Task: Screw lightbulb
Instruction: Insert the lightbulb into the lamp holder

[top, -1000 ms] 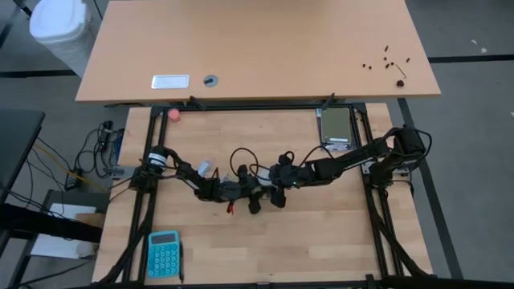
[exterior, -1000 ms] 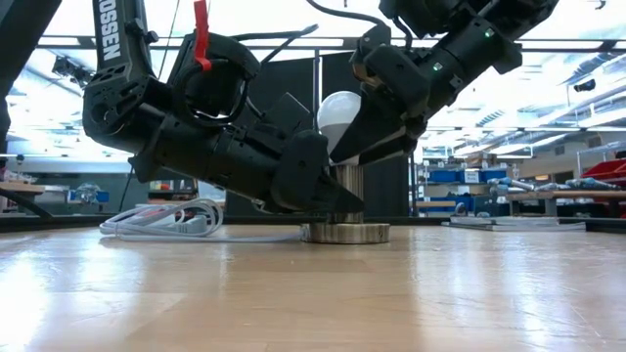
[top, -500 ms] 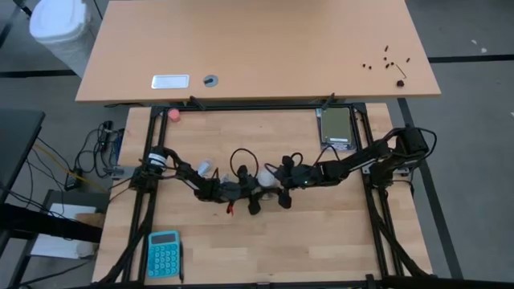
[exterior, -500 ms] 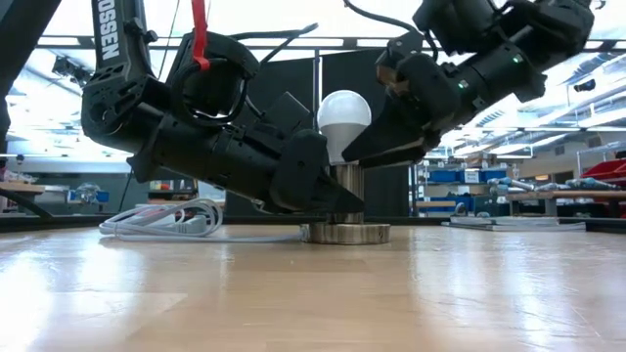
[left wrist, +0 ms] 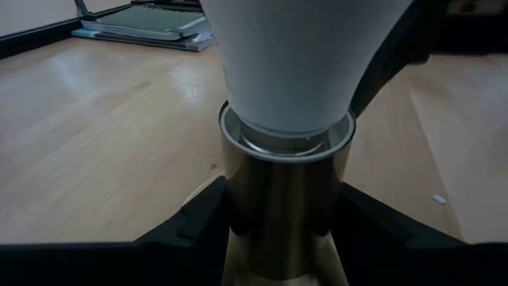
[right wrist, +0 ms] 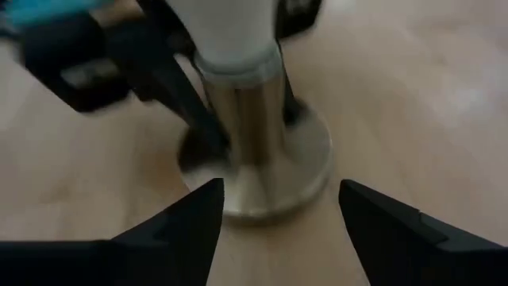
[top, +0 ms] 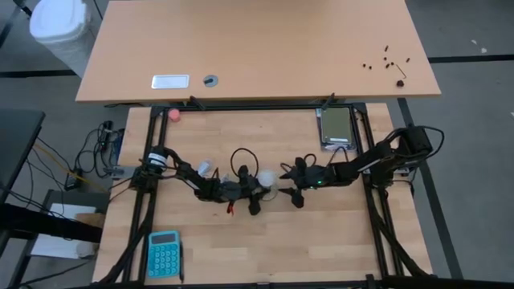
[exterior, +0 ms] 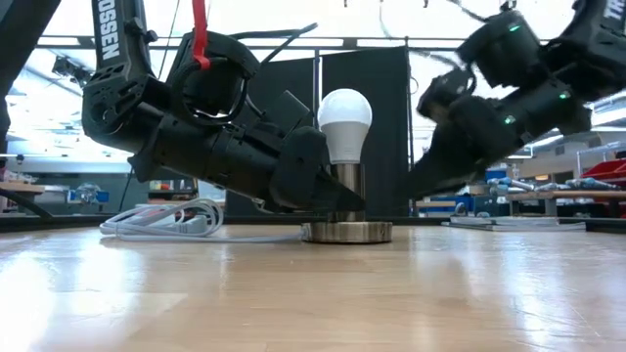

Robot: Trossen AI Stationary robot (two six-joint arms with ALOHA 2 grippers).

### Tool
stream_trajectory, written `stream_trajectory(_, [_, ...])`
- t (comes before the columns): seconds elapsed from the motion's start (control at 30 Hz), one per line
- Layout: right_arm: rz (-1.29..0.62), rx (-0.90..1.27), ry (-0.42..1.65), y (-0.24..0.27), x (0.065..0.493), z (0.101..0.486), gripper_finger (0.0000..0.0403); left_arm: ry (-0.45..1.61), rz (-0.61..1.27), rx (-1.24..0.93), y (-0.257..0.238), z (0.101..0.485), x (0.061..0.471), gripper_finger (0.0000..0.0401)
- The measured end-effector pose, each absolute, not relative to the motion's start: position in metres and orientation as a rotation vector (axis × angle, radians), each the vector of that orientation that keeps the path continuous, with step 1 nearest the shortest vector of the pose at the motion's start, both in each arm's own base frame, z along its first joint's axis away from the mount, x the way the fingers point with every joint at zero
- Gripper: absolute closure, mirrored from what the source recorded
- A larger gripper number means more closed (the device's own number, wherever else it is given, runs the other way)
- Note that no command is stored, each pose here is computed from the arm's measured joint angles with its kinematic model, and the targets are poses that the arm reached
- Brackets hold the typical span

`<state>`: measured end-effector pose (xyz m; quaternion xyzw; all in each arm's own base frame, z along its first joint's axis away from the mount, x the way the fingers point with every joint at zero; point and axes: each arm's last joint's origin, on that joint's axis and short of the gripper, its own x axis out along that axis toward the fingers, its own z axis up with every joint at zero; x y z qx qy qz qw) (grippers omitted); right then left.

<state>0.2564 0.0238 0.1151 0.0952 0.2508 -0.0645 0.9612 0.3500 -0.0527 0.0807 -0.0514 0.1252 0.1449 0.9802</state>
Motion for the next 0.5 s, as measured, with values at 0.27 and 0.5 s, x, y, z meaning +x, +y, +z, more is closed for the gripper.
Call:
stream_trajectory(0.27, [-0.131, 0.167, 0.324, 0.03, 0.238, 0.117, 0.0125, 0.248, 0.339, -0.102, -0.046, 0.082, 0.355, 0.0213])
stream_trajectory(0.5, [-0.168, 0.165, 0.31, 0.025, 0.239, 0.118, 0.0094, 0.244, 0.401, -0.096, -0.038, 0.078, 0.384, 0.0213])
